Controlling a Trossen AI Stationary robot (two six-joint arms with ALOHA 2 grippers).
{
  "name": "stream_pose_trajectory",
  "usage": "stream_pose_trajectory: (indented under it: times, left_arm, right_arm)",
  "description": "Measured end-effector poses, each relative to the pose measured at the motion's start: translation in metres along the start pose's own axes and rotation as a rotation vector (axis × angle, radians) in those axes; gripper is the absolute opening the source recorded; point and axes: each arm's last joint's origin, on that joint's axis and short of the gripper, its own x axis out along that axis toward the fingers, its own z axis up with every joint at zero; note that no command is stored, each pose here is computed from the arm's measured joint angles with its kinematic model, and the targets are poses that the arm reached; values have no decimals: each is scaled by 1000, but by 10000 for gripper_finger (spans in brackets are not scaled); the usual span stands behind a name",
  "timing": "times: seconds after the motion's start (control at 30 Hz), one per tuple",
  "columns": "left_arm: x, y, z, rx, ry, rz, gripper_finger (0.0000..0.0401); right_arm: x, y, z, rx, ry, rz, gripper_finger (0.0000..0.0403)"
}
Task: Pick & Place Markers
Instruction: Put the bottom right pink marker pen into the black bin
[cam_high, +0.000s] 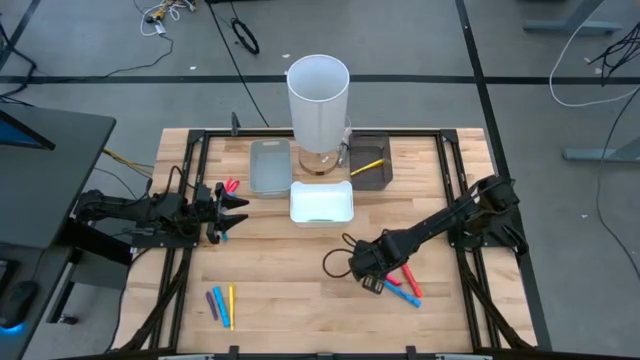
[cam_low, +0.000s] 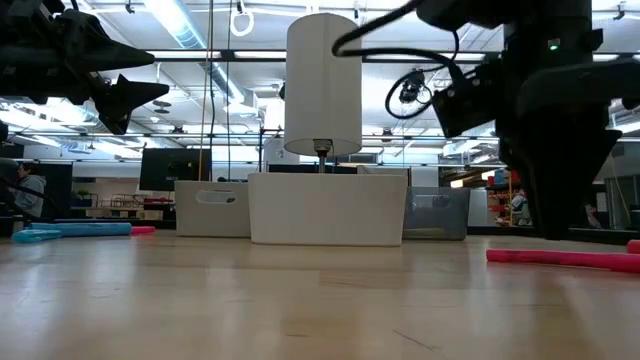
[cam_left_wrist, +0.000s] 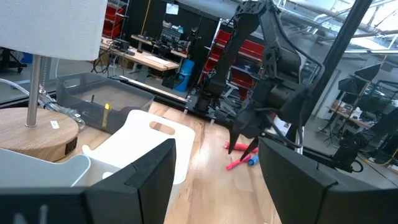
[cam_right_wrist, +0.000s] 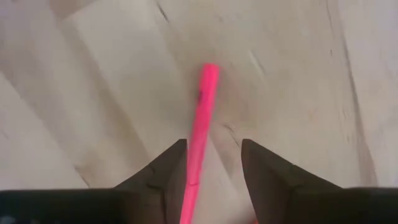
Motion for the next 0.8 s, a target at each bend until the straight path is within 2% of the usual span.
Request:
stream_pose_trajectory:
  times: [0.8]
  left_arm:
    - [0, 0, 0, 0, 0, 0, 234]
  right_arm:
    - [19, -7, -3, 50, 2, 77, 153]
